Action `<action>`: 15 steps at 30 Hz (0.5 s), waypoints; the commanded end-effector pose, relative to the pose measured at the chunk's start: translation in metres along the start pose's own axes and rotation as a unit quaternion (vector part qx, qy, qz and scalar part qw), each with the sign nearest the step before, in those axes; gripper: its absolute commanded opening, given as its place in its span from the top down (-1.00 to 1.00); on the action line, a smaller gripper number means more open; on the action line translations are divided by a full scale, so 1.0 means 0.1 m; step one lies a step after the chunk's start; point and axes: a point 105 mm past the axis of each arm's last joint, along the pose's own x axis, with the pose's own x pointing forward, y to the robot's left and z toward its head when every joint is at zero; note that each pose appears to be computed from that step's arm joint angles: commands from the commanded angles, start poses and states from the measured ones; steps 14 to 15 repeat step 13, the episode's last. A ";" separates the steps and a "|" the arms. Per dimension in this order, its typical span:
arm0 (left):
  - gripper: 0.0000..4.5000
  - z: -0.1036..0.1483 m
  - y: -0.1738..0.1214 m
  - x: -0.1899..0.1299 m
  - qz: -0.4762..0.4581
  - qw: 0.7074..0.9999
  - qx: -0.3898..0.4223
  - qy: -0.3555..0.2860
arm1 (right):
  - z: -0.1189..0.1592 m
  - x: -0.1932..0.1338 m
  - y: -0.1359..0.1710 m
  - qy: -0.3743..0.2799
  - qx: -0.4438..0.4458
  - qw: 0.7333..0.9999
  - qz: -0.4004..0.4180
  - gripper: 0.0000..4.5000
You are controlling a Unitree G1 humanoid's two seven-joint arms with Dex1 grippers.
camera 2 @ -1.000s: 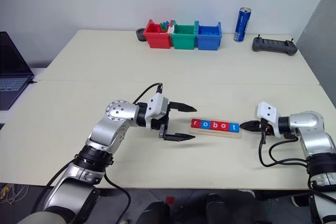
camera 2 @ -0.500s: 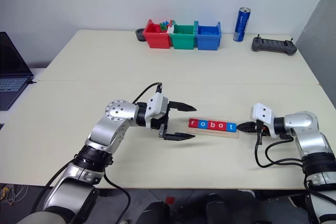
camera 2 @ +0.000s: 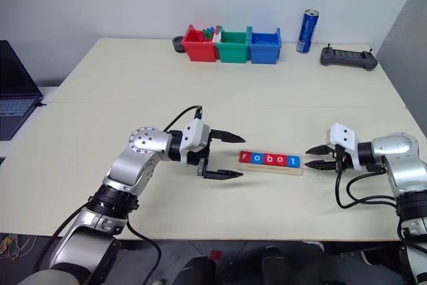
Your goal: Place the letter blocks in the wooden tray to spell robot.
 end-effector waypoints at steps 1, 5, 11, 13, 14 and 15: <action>-1.00 -0.02 0.02 -0.12 0.009 1.000 0.003 0.006 | 0.13 -0.08 0.04 -0.017 -0.009 1.000 0.003 -0.51; -1.00 -0.11 0.07 -0.15 0.038 0.999 0.001 0.032 | 0.12 -0.07 0.08 -0.018 -0.006 1.000 0.002 -0.98; -1.00 -0.14 0.10 -0.17 0.047 0.998 0.006 0.050 | 0.14 -0.07 0.14 -0.013 -0.014 1.000 -0.008 -0.98; -1.00 -0.16 0.08 -0.17 0.041 0.998 0.000 0.055 | 0.15 -0.07 0.16 -0.010 -0.012 1.000 -0.008 -0.98; -1.00 -0.16 0.08 -0.17 0.041 0.998 0.000 0.055 | 0.15 -0.07 0.16 -0.010 -0.012 1.000 -0.008 -0.98; -1.00 -0.16 0.08 -0.17 0.041 0.998 0.000 0.055 | 0.15 -0.07 0.16 -0.010 -0.012 1.000 -0.008 -0.98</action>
